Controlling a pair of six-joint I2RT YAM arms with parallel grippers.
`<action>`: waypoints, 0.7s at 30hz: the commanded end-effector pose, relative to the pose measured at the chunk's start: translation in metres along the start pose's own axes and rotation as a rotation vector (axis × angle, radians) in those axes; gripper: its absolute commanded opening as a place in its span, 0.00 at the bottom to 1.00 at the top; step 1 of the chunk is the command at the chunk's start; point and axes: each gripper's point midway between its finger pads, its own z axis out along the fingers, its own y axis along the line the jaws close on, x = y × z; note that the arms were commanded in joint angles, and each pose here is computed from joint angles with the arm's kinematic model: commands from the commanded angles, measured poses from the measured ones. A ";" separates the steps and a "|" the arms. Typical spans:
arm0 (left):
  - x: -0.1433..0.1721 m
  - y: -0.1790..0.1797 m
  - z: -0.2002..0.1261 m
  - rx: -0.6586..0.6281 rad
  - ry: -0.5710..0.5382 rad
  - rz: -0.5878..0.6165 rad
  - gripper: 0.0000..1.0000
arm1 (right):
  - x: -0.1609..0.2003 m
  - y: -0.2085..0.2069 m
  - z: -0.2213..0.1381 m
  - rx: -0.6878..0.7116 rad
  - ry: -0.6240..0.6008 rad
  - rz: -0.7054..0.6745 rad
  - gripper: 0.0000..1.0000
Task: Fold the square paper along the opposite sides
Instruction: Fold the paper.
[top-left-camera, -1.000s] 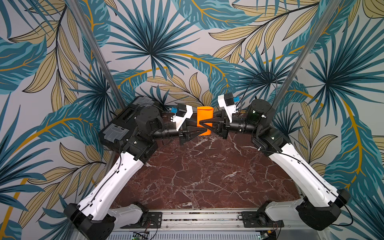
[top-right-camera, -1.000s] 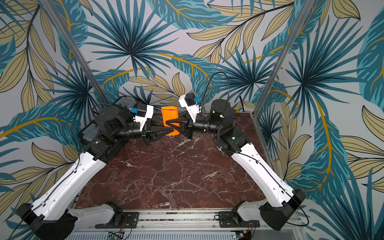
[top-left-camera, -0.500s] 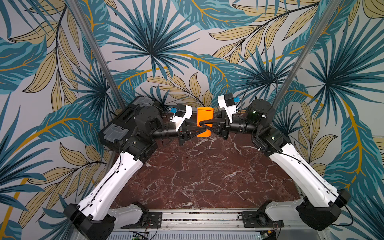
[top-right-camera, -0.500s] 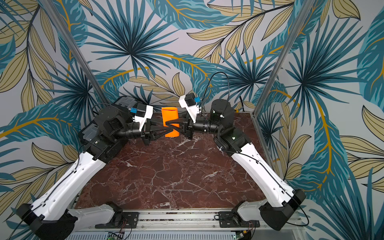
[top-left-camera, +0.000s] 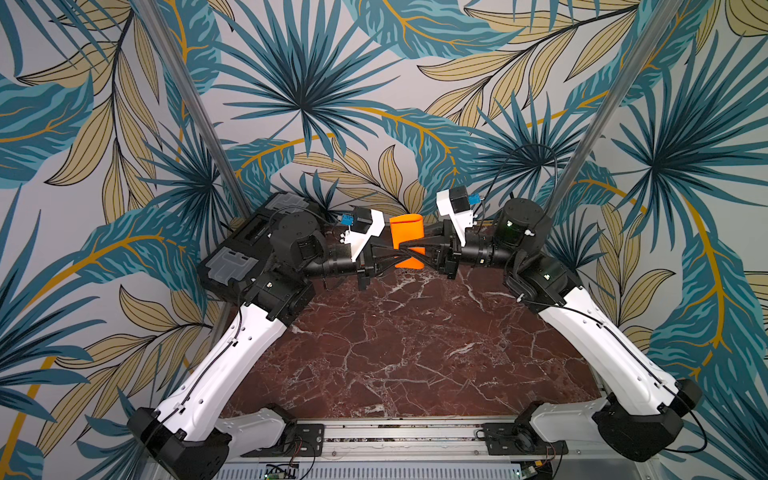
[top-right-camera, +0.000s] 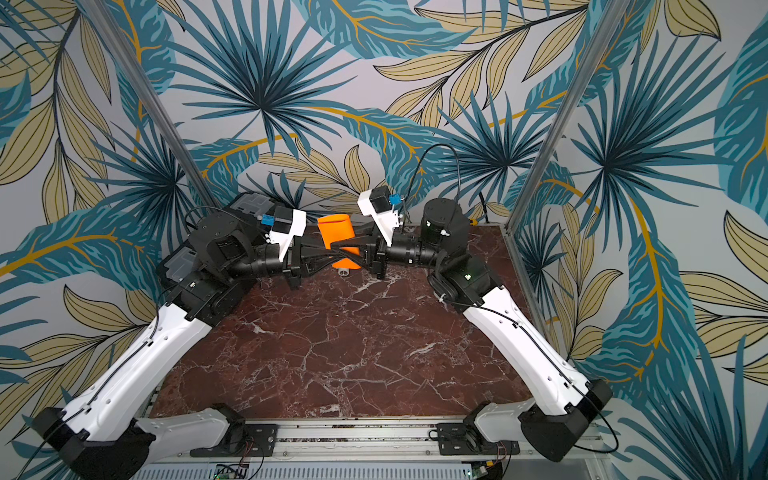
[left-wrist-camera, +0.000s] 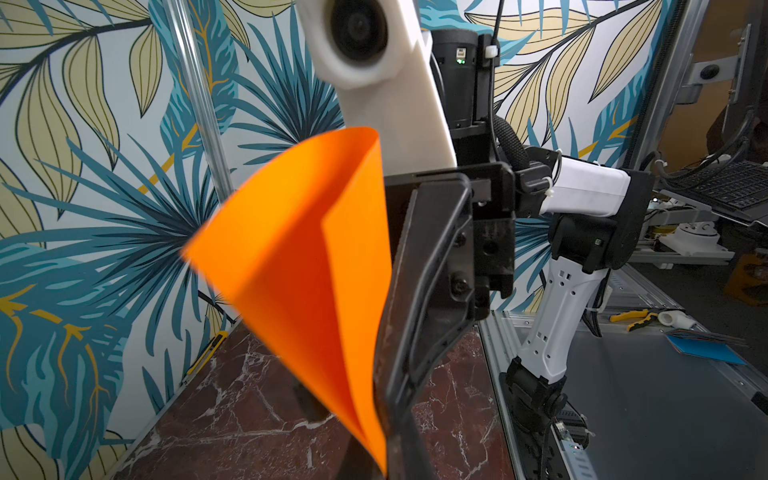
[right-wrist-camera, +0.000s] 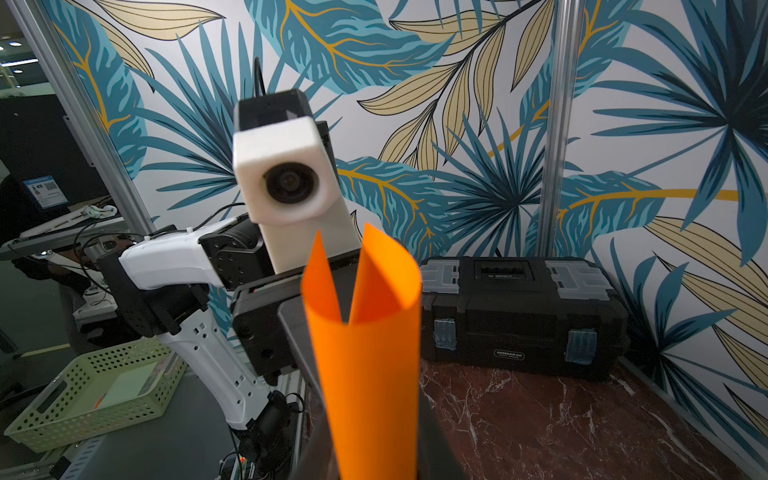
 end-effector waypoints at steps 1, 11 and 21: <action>-0.020 -0.007 -0.005 0.003 -0.035 0.057 0.01 | -0.010 0.002 -0.001 0.009 -0.025 -0.015 0.24; -0.024 -0.012 -0.007 0.019 -0.030 0.065 0.00 | -0.016 0.006 -0.011 0.037 -0.033 -0.041 0.47; -0.052 -0.036 -0.011 0.186 -0.079 0.071 0.00 | -0.026 0.051 -0.055 0.003 0.015 -0.181 0.63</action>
